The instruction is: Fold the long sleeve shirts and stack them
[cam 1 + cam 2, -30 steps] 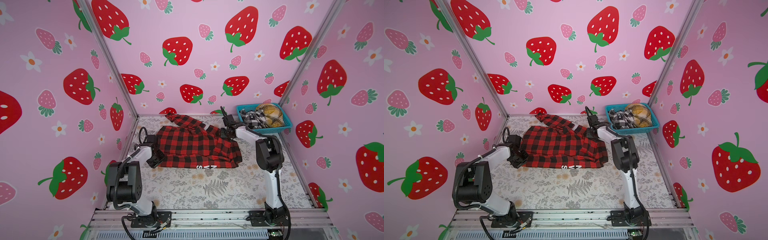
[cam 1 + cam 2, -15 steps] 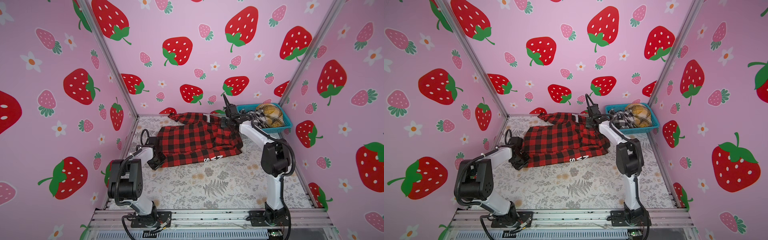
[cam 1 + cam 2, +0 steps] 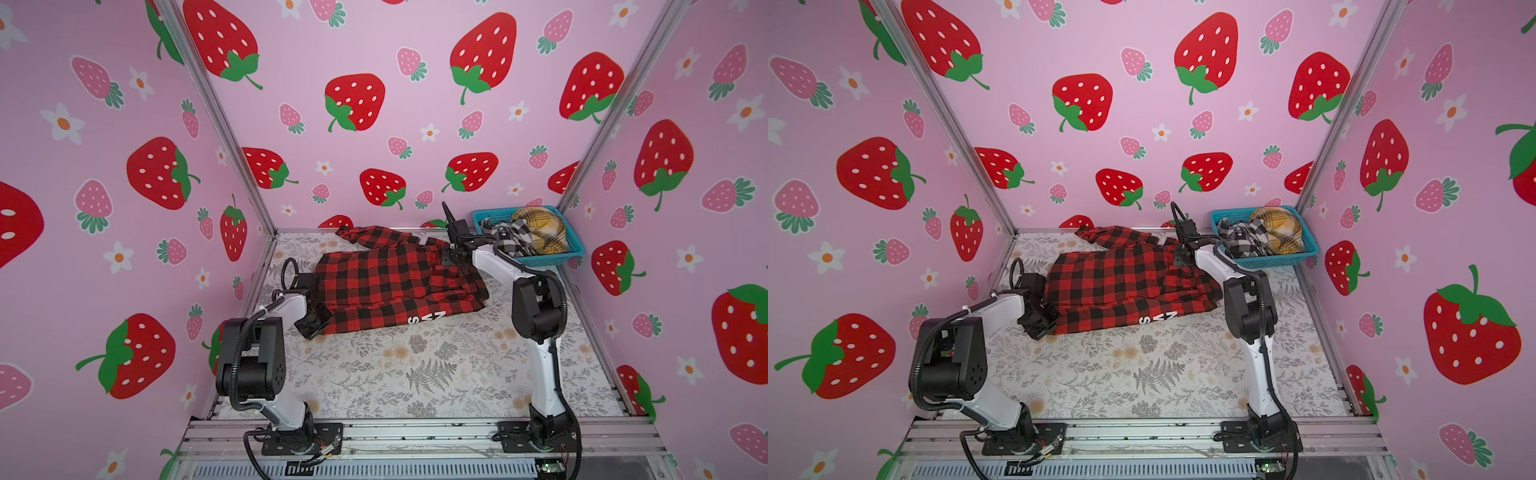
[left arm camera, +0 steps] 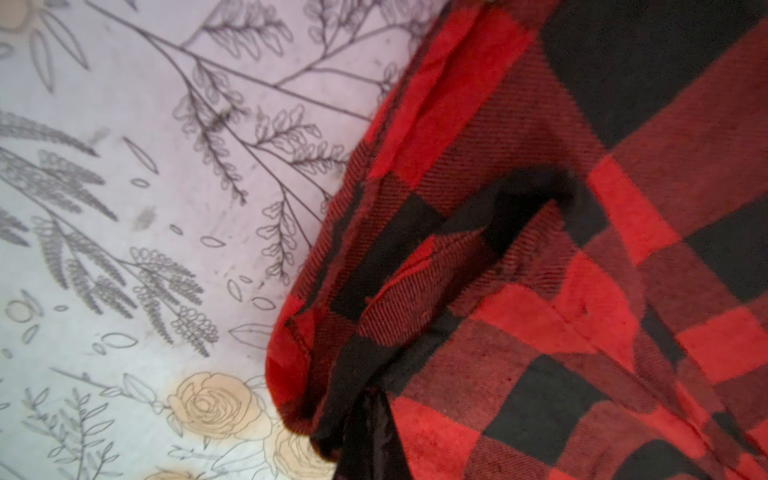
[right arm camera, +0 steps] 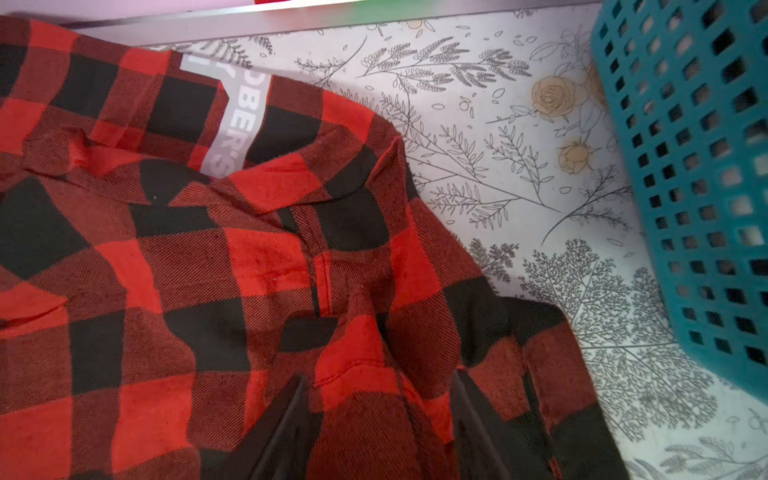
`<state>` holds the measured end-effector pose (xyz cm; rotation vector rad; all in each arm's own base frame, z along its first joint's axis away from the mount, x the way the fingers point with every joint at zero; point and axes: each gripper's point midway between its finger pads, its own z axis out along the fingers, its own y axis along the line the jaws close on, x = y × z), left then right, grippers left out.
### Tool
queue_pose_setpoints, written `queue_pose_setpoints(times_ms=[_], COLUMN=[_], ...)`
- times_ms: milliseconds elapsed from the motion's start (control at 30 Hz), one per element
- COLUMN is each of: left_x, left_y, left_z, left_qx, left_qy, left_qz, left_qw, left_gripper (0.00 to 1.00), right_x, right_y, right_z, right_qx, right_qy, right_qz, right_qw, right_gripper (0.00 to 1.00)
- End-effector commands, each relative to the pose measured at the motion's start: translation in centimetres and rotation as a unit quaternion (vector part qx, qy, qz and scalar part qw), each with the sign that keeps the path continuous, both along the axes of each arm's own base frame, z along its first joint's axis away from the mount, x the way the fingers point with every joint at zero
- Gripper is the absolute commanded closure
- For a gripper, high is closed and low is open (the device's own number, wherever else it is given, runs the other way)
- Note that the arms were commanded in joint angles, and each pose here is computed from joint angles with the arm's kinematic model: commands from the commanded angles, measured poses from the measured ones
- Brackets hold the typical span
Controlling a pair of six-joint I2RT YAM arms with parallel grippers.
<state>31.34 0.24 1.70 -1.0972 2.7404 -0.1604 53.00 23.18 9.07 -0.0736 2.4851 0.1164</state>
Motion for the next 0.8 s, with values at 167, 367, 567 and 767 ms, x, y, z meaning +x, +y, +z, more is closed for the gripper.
queue_pose_setpoints(times_ms=[167, 367, 567, 767], left_x=[-0.2, -0.1, 0.7, 1.1], left_y=[0.2, 0.4, 0.9, 2.0], left_z=[-1.1, -1.0, -0.2, 0.6], left_qx=[0.006, 0.006, 0.015, 0.033], left_qy=[0.018, 0.016, 0.008, 0.007], left_qz=[0.006, 0.008, 0.005, 0.004], left_qw=[1.0, 1.0, 1.0, 0.999], left_gripper=[1.0, 1.0, 1.0, 1.0], right_x=[-0.1, -1.0, -3.1, -4.9], right_y=[0.3, 0.9, 0.0, 0.0], right_z=[-2.3, -3.5, -2.1, 0.7], right_qx=[0.022, 0.041, 0.041, 0.027], right_qy=[0.047, 0.072, 0.059, 0.035], right_qz=[0.017, 0.025, 0.013, 0.014], right_qw=[0.999, 0.996, 0.997, 0.999], right_gripper=[0.51, 0.64, 0.92, 1.0])
